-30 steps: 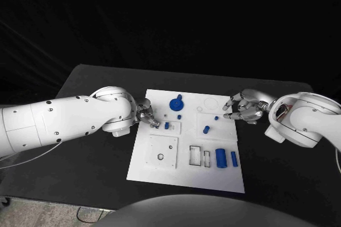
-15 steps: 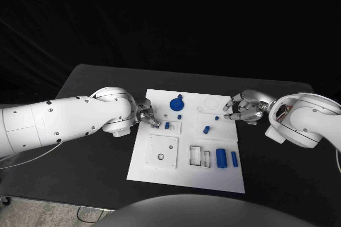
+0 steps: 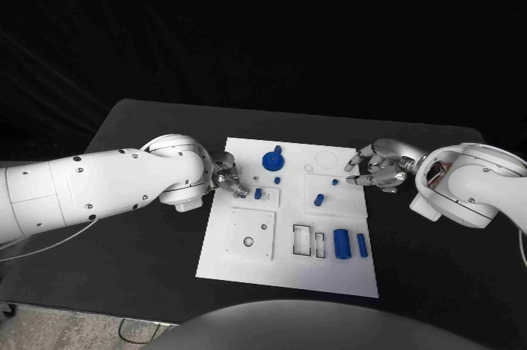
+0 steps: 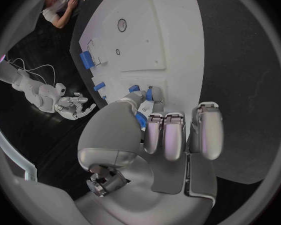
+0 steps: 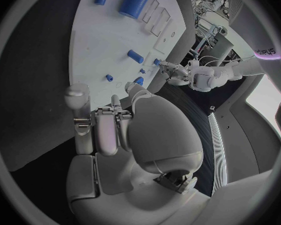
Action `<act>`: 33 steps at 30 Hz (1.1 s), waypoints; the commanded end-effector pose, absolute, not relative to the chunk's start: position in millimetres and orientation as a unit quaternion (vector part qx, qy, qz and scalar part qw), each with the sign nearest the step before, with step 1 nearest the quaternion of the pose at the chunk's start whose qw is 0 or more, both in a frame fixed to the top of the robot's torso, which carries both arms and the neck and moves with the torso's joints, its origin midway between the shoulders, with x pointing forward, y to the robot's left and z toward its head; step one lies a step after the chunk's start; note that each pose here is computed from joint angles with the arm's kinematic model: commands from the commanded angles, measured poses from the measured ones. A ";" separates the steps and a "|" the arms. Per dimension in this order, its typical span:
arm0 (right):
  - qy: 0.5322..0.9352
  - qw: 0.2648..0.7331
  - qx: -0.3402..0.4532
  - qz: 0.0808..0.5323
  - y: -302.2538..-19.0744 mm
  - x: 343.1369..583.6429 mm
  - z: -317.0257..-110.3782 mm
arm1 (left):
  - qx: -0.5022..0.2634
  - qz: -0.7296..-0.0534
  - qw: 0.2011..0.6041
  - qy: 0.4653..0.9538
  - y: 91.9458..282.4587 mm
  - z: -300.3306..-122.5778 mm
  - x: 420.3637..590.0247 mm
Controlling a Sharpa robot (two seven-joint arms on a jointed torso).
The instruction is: Assemble the parts on the task board
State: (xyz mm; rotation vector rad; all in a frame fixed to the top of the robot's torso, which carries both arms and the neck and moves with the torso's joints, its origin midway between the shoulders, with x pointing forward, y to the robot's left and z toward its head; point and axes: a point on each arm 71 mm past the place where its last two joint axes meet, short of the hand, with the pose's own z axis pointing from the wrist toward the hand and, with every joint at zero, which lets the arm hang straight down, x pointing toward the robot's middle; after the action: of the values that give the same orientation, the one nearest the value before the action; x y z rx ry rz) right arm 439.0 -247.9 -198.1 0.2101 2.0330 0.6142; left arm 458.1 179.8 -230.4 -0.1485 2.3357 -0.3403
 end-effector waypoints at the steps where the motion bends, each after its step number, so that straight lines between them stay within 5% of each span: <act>1: 0.838 0.478 0.085 0.250 -248.2 438.4 -199.2 | -0.050 -0.142 0.360 0.921 173.8 -236.6 453.1; 33: 0.840 0.475 0.086 0.246 -249.4 438.0 -200.5 | -0.046 -0.132 0.345 0.928 173.3 -237.4 449.0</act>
State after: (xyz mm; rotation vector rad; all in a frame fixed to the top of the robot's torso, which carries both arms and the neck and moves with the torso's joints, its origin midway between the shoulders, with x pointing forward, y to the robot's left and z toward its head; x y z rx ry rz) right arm 438.5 -249.1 -199.3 0.2149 2.0396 0.6085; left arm 456.6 178.1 -229.8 -0.1455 2.3465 -0.3296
